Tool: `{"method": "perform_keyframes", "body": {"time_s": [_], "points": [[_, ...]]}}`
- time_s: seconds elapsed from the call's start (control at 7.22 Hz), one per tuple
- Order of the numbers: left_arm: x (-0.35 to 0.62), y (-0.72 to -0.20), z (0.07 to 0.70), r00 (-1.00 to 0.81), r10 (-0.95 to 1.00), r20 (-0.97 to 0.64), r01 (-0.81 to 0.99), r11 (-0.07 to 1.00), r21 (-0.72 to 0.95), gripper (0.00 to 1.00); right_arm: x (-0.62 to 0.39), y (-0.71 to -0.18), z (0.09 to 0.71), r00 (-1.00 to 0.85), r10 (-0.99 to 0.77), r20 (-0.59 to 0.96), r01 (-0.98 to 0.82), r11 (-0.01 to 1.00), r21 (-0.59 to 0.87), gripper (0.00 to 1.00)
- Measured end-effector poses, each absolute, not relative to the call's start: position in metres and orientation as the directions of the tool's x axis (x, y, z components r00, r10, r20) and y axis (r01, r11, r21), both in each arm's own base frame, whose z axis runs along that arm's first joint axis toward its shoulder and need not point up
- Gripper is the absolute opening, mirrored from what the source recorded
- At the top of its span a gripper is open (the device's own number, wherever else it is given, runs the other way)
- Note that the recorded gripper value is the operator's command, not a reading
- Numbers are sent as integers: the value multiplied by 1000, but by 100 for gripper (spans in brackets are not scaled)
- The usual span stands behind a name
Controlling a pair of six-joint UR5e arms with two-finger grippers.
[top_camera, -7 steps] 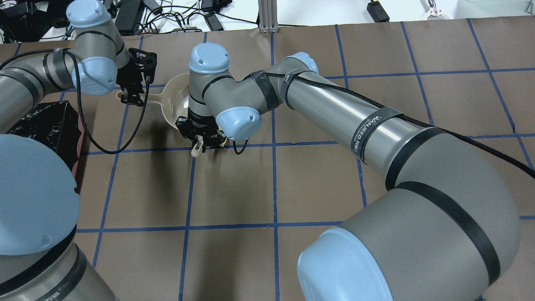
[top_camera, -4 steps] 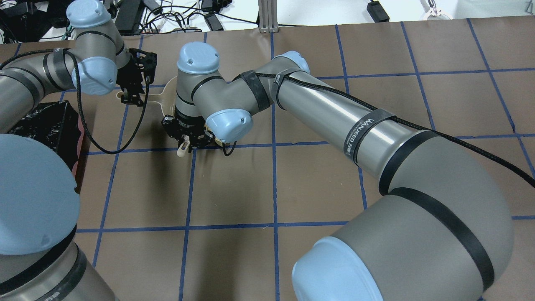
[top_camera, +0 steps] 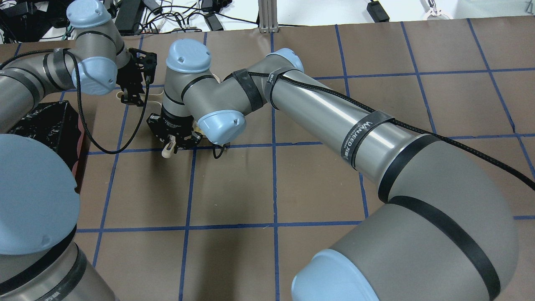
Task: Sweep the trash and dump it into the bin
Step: 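Sweep the items with the brush toward the dustpan held by the left gripper, then brush the remaining peel into the dustpan with the right gripper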
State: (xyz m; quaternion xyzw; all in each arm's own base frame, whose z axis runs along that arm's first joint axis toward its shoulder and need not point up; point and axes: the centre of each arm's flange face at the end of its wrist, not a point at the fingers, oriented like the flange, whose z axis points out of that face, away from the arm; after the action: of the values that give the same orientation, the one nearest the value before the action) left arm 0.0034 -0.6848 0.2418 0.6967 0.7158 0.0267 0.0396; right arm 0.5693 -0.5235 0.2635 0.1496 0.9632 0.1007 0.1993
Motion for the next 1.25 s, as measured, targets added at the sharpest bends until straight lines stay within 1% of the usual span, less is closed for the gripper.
{"method": "perform_keyframes", "body": {"time_s": [0.69, 1.25], "points": [[3, -685, 242, -25, 999, -20, 995, 26, 93, 18, 563, -514, 291, -878, 341, -336, 261, 929, 261, 0], [3, -685, 242, -24, 1000, -20, 995, 26, 93, 18, 541, -508, 293, -905, 362, -222, 307, 919, 248, 0]]}}
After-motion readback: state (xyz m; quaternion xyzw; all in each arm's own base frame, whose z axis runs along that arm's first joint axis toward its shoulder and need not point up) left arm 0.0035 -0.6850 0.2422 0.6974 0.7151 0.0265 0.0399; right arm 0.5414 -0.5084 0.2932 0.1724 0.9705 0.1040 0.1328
